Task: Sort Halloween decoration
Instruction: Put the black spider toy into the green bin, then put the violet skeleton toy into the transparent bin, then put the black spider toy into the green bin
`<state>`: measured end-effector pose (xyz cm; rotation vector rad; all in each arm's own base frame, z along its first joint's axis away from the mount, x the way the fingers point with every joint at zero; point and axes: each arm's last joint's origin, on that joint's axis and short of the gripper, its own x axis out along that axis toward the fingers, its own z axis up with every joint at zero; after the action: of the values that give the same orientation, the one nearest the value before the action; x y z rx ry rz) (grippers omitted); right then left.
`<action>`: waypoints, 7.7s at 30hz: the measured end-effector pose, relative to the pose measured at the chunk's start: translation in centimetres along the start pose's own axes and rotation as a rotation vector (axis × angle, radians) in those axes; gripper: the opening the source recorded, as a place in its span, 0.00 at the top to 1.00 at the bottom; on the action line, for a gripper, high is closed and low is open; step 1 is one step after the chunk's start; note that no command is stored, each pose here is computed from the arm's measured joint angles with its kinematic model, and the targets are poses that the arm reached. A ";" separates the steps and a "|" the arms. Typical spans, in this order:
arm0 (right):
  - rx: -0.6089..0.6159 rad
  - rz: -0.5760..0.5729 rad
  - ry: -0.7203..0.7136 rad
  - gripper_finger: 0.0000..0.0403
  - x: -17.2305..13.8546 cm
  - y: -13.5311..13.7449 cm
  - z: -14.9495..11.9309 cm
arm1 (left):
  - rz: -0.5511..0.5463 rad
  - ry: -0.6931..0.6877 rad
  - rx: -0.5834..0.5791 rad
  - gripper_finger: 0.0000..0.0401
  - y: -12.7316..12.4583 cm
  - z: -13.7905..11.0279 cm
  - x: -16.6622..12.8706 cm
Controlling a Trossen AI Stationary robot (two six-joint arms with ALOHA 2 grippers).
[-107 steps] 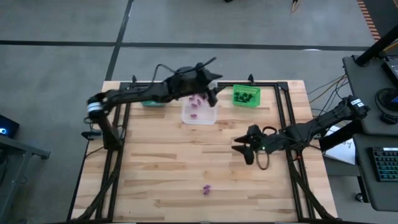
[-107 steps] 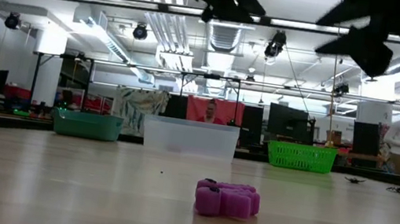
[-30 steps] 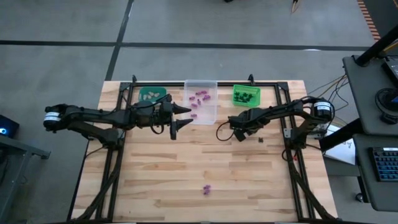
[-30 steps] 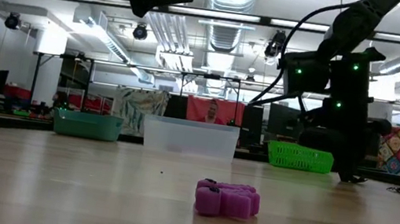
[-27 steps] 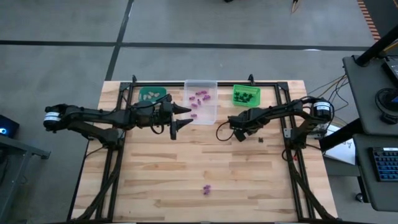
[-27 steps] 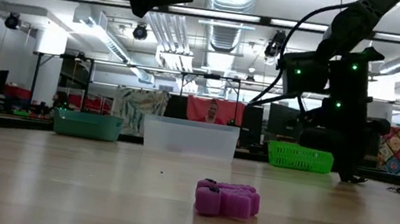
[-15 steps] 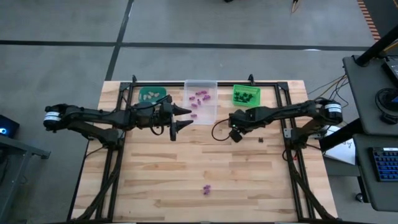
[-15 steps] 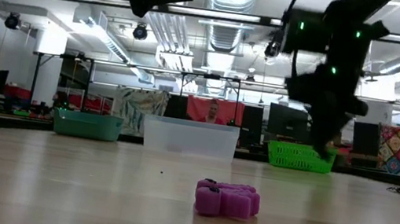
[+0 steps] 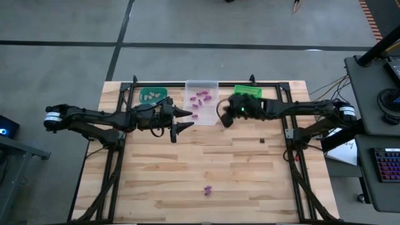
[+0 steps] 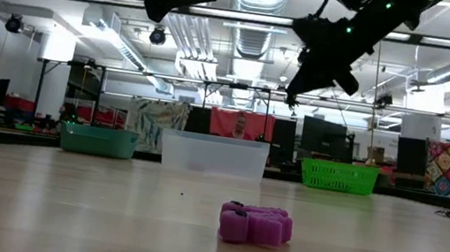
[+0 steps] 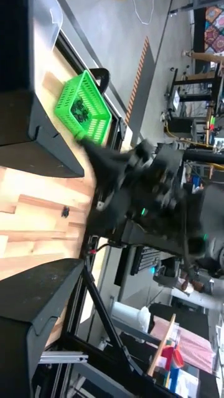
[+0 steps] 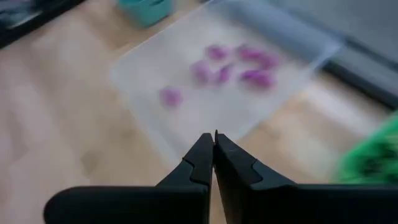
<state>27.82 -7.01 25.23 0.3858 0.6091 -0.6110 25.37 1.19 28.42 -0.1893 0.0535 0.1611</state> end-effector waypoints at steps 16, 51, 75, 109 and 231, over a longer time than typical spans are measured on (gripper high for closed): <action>0.178 -0.538 0.327 0.98 5.7 -13.0 -0.5 | -0.011 0.004 -0.010 0.48 -0.3 -0.1 0.0; 0.151 -0.630 0.451 0.74 7.2 -14.0 -2.1 | -0.011 0.043 -0.053 0.48 -0.4 -1.0 0.7; -0.143 -0.187 -0.001 0.67 -6.1 -1.5 -0.2 | -0.095 0.195 -0.026 0.48 -12.5 -12.5 2.4; -0.275 0.036 0.118 0.70 -7.0 8.3 -9.3 | 0.005 0.538 0.130 0.48 -18.6 -22.2 7.2; -0.054 -0.099 0.369 0.71 -3.3 2.6 -8.2 | 0.282 0.481 0.147 0.69 0.1 -2.4 10.7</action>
<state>23.91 0.50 21.49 0.4225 1.0004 -0.6211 35.86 2.48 25.34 -0.0695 0.5712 0.3890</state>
